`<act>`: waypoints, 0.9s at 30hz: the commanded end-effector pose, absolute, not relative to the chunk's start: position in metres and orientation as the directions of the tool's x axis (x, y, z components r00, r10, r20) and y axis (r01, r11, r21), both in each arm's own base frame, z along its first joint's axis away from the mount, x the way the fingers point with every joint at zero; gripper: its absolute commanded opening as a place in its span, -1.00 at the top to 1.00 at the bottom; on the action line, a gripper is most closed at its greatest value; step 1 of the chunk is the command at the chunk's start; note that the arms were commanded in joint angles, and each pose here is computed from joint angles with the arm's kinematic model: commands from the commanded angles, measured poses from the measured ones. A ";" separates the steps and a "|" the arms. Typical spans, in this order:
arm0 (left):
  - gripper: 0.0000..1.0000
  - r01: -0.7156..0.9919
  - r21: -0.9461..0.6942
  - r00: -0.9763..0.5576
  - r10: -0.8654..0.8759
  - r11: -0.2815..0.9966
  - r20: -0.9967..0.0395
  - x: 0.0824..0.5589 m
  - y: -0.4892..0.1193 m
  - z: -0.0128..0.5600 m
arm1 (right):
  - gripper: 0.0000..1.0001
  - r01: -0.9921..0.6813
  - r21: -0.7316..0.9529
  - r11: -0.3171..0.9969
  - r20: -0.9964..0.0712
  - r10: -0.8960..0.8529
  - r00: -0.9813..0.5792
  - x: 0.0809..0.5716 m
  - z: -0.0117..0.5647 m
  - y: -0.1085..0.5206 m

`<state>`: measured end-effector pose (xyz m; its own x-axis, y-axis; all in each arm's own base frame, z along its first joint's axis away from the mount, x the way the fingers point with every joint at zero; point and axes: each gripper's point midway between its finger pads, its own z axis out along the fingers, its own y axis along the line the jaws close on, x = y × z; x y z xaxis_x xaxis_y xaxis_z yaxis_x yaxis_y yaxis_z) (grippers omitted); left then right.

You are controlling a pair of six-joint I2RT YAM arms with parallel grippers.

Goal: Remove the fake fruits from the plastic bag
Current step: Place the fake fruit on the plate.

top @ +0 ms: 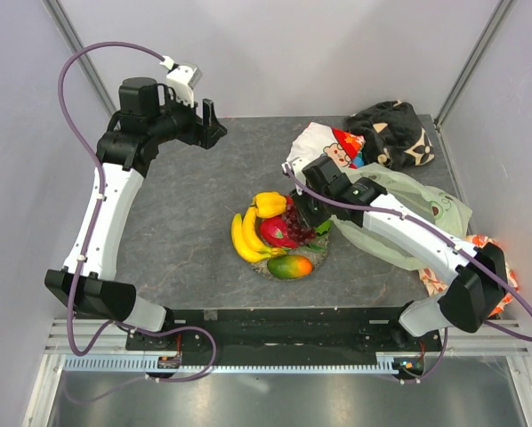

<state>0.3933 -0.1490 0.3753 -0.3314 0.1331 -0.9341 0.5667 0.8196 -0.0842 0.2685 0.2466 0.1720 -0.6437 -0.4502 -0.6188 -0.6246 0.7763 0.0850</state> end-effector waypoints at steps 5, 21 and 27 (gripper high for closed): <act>-0.62 0.585 -0.092 -0.287 0.100 0.806 -0.953 0.390 -0.152 0.393 | -0.14 -0.650 0.152 0.744 -0.605 -0.450 -0.657 0.258 0.170 0.265; -0.62 0.598 -0.110 -0.297 0.093 0.794 -0.950 0.401 -0.158 0.391 | -0.40 -0.685 0.036 0.727 -0.701 -0.470 -0.536 0.277 0.227 0.260; -0.65 0.581 -0.125 -0.328 0.091 0.805 -0.940 0.407 -0.157 0.380 | -0.69 -0.621 -0.045 0.782 -0.736 -0.447 -0.509 0.303 0.245 0.242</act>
<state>0.4003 -0.1547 0.3631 -0.3649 0.1277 -0.9223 0.5781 0.8076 -0.1168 0.2833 0.2586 0.2216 -0.5533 -0.4662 -0.6903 -0.6692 0.7423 0.0350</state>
